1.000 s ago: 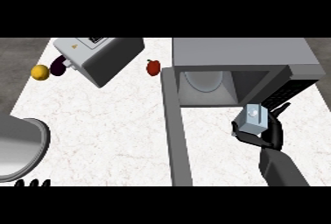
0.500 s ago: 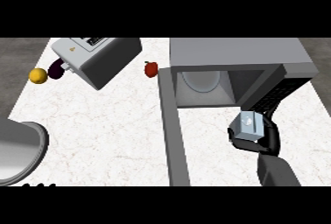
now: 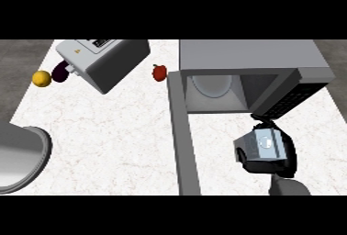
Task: Pick up the milk, place it into the microwave and close the microwave
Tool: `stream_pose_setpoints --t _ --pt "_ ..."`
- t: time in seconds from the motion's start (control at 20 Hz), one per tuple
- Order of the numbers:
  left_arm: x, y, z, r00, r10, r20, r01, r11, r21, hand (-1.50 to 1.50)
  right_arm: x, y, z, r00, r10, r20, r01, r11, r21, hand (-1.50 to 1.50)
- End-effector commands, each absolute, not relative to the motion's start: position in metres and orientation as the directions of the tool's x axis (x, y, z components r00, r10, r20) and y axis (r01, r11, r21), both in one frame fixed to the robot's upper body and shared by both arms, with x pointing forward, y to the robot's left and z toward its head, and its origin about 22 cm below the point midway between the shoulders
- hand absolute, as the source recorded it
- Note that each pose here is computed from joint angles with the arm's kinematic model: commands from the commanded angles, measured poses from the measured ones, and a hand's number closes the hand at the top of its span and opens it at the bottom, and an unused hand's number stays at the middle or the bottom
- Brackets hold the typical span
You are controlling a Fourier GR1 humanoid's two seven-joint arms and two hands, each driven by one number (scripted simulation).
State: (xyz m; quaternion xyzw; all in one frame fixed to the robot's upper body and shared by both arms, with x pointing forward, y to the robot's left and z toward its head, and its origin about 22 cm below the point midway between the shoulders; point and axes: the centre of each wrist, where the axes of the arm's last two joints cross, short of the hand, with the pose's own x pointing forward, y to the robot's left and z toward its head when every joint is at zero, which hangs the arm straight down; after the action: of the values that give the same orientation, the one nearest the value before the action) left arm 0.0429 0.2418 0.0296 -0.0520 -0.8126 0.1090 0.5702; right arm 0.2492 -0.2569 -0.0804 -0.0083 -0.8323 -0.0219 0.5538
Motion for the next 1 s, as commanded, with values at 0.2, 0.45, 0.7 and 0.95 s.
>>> stream_pose_setpoints --t 0.2,0.45,0.7,0.95 --pt "0.036 0.245 0.033 -0.34 0.215 0.915 -0.025 0.971 -0.238 -1.5 0.235 -0.219 -0.02 -0.406 -0.109 0.907 -0.01 0.993 0.115 1.5" --pt "0.035 0.248 0.006 -0.331 0.193 0.924 -0.048 0.974 -0.221 -1.5 0.262 -0.195 -0.012 -0.401 0.01 0.916 0.031 1.0 0.002 1.5" --pt "0.033 0.271 0.009 -0.344 0.2 0.917 -0.052 0.971 -0.231 -1.5 0.293 -0.178 -0.022 -0.383 0.036 0.923 0.03 0.999 -0.026 1.5" --pt "0.042 0.257 0.025 -0.348 0.206 0.915 -0.024 0.973 -0.229 -1.5 0.326 -0.151 -0.017 -0.317 0.164 0.934 0.112 0.985 -0.134 1.5"
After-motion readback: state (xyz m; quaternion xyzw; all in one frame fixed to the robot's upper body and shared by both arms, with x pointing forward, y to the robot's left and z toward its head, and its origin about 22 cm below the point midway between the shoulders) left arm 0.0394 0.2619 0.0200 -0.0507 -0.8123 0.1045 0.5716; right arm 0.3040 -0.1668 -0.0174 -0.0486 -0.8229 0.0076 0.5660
